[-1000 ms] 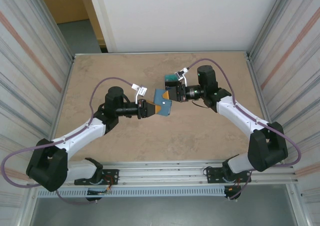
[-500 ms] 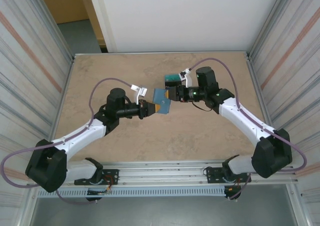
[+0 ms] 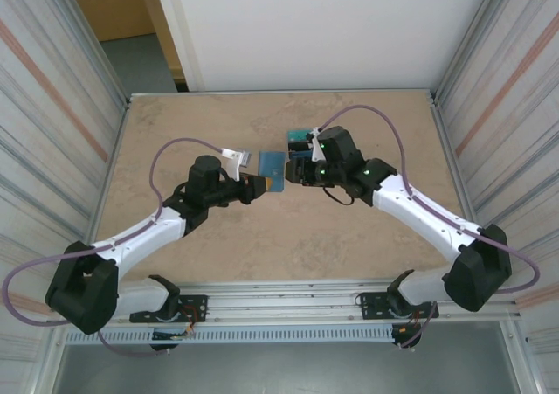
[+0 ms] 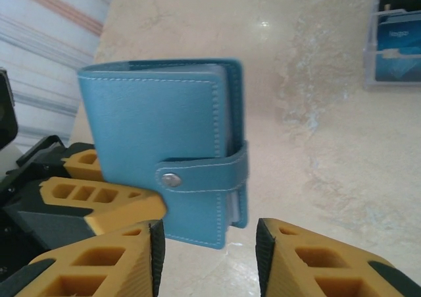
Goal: Take the credit cards out of the card holder
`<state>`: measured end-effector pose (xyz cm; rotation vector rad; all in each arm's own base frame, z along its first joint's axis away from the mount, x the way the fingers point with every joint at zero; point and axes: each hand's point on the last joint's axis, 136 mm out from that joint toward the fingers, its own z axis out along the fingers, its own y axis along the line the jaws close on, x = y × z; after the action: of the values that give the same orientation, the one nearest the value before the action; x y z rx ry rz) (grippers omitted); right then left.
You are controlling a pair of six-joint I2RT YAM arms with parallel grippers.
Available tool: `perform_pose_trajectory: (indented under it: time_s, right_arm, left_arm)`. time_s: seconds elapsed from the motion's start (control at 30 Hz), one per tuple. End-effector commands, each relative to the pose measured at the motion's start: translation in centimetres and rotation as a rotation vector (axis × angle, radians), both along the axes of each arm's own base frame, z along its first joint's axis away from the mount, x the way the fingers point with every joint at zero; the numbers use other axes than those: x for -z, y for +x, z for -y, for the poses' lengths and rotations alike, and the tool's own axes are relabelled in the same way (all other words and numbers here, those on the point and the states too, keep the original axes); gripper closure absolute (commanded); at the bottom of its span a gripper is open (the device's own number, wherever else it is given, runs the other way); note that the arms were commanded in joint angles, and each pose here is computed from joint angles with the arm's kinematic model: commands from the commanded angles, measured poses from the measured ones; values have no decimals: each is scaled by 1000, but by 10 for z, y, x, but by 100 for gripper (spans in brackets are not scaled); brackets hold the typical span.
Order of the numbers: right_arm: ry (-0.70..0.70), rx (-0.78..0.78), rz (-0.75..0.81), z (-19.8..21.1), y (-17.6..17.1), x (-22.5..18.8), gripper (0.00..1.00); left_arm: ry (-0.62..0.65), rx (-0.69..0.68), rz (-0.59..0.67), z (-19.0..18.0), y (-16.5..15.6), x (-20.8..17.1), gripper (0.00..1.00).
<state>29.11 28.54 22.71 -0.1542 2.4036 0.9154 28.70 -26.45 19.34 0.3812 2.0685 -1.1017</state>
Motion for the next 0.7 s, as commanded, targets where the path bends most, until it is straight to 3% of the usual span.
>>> perform_pose_trajectory:
  time_s: [0.0, 0.67]
  right_arm:
    - [7, 16, -7, -14, 4, -8, 59]
    - [9, -32, -85, -50, 15, 14, 65]
  left_arm:
    - [15, -12, 35, 0, 4, -1, 100]
    - [8, -5, 30, 3, 5, 0, 100]
